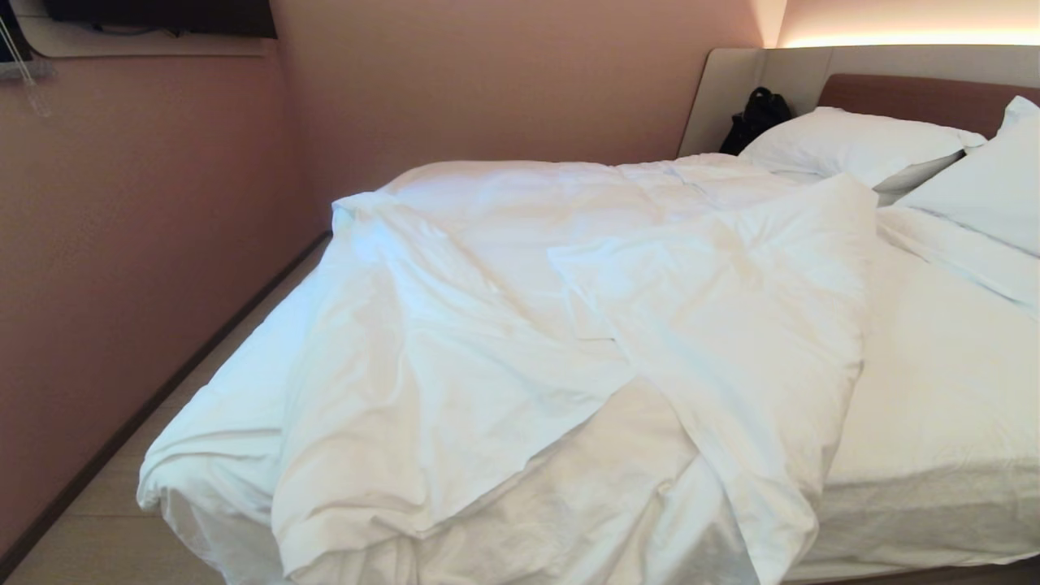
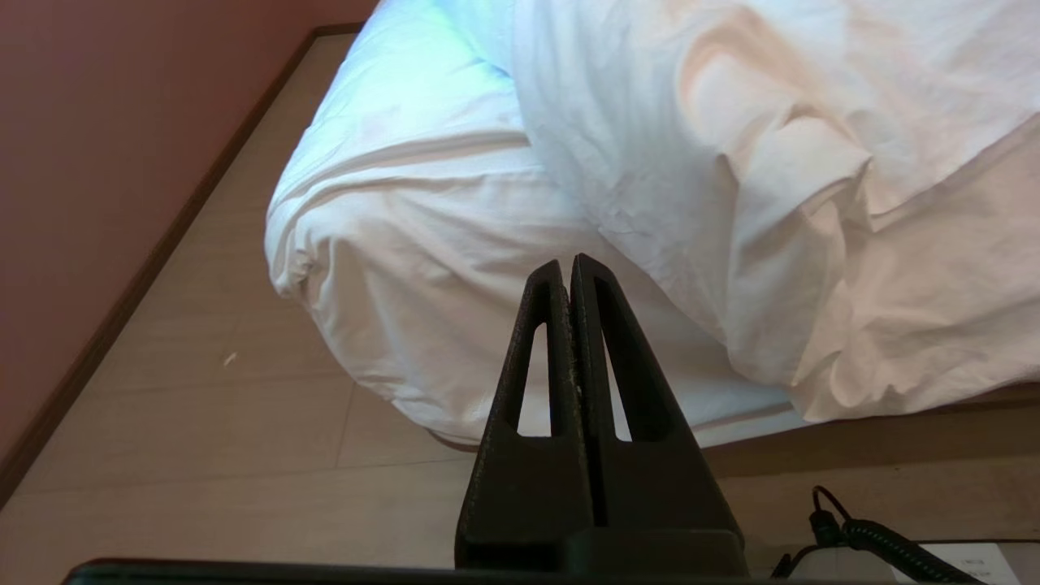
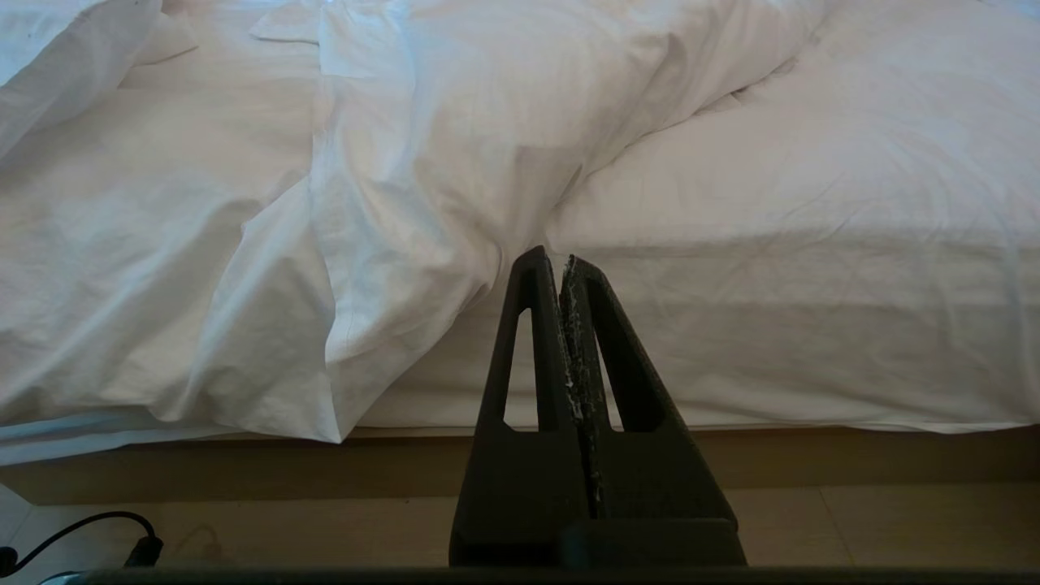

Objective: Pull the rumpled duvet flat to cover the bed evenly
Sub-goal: Flatten the corners of the folded blanket

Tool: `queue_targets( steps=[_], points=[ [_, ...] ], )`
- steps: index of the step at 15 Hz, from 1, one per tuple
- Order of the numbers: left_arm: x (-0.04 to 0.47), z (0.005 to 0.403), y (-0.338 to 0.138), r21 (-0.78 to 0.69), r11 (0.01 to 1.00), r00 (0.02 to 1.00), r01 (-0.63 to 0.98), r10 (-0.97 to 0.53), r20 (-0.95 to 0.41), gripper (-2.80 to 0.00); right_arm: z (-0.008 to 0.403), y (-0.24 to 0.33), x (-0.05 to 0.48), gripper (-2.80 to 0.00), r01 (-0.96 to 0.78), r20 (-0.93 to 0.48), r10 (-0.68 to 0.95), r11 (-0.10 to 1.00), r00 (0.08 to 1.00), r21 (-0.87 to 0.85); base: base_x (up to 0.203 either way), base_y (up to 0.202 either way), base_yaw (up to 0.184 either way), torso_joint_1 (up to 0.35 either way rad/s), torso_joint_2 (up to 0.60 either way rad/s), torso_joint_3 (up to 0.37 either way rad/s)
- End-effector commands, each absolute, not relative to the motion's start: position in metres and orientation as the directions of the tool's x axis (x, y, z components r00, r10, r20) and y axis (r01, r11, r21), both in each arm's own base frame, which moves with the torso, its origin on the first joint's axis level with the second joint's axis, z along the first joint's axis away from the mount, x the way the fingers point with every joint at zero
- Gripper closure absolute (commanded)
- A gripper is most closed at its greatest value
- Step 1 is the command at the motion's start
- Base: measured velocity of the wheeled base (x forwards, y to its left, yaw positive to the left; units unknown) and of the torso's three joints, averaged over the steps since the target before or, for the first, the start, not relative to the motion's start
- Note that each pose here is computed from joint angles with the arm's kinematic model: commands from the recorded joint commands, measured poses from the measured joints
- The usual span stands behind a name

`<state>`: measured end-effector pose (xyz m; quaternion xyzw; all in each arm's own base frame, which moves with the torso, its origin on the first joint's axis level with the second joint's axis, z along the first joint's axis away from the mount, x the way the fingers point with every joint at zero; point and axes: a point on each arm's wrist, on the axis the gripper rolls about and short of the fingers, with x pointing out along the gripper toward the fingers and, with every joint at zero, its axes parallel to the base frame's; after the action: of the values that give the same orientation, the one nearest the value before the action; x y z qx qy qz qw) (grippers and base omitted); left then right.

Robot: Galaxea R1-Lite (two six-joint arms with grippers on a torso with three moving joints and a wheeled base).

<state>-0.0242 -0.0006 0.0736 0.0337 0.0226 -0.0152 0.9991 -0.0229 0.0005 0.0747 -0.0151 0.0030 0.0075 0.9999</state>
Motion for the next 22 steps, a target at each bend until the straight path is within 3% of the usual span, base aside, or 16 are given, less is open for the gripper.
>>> queue_targets(
  steps=[1,5,8,11,17,22],
  points=[
    [-0.025,0.075,0.0,0.062,0.998,0.999,0.017,-0.014,-0.046,0.0,0.075,0.0,-0.023,0.0,-0.016,-0.008,0.015,0.999,1.0,-0.031,0.0,0.0,0.0,0.0,0.0,0.0],
    [-0.025,0.077,0.0,0.055,0.998,0.999,0.013,-0.011,-0.038,0.0,0.075,0.0,-0.023,0.0,-0.016,-0.008,0.015,0.999,1.0,-0.031,0.0,0.0,0.0,0.0,0.0,0.0],
    [-0.03,0.107,0.0,0.051,0.999,1.0,0.008,-0.009,0.017,0.0,0.075,0.0,-0.023,0.0,-0.016,-0.008,0.015,0.999,1.0,-0.031,0.0,0.0,0.0,0.0,0.0,0.0],
    [-0.013,0.143,0.0,0.044,0.999,0.997,0.012,-0.009,-0.077,0.0,0.075,0.0,-0.023,0.0,-0.016,-0.008,0.015,0.999,1.0,-0.029,0.0,0.0,0.0,0.0,0.0,0.0],
    [0.088,0.187,-0.002,-0.07,0.996,0.92,0.06,-0.083,-0.383,0.0,0.075,0.0,-0.023,0.0,-0.016,-0.008,0.015,0.999,1.0,-0.031,0.0,0.0,0.0,0.0,0.0,0.0],
    [0.194,0.196,-0.008,-0.148,0.979,0.886,0.138,-0.189,-0.423,0.0,0.075,0.0,-0.023,0.0,-0.016,-0.008,0.015,0.999,1.0,-0.031,0.0,0.0,0.0,0.0,0.0,0.0]
  ],
)
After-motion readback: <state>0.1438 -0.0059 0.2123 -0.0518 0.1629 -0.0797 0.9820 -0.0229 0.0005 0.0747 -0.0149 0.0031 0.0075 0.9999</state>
